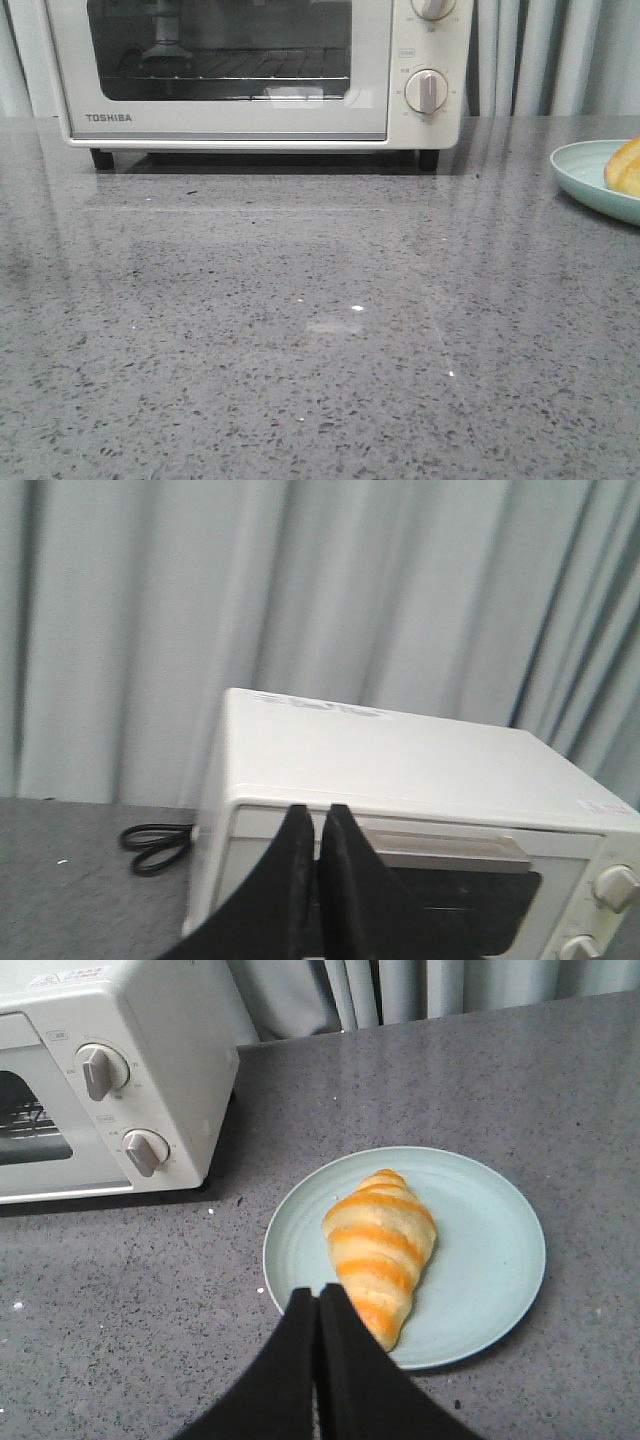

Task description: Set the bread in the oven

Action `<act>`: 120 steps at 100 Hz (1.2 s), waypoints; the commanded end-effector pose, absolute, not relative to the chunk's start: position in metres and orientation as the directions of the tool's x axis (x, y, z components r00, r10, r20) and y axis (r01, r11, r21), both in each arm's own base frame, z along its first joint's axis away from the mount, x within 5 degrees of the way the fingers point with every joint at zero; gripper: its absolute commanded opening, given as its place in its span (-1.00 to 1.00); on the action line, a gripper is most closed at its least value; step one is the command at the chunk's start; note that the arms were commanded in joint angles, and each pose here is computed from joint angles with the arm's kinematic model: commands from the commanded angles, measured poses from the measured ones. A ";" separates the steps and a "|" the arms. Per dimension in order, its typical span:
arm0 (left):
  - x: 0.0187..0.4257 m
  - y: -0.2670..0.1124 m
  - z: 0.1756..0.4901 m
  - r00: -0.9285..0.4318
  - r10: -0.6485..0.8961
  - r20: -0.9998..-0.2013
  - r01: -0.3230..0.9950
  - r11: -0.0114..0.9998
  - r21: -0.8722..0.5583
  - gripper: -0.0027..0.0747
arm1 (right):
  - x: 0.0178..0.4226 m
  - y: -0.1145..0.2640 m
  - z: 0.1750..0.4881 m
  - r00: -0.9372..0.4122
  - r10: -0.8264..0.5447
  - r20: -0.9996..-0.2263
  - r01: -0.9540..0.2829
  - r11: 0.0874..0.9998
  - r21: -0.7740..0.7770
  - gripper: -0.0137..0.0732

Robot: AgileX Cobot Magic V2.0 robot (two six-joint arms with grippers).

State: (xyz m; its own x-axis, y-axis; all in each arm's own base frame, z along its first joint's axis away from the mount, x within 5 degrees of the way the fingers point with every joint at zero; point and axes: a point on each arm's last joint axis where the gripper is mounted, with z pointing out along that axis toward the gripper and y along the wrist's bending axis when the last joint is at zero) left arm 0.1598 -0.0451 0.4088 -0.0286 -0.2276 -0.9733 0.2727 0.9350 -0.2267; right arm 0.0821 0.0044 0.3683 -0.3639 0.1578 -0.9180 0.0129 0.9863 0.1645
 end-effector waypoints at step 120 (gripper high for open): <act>0.323 -0.150 0.377 -0.165 -0.132 -0.977 0.397 0.898 -0.188 -0.99 | 0.086 0.005 0.392 -0.313 0.151 -0.938 0.000 0.987 0.159 -0.84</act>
State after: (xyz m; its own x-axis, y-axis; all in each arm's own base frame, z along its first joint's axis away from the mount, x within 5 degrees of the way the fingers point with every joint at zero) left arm 0.3260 -0.1482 0.3526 -0.2536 -0.0822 -0.9638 0.3743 0.9104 -0.1761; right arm 0.0831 0.0051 0.3762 -0.4010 0.1482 -0.9040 0.0086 0.9874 0.1581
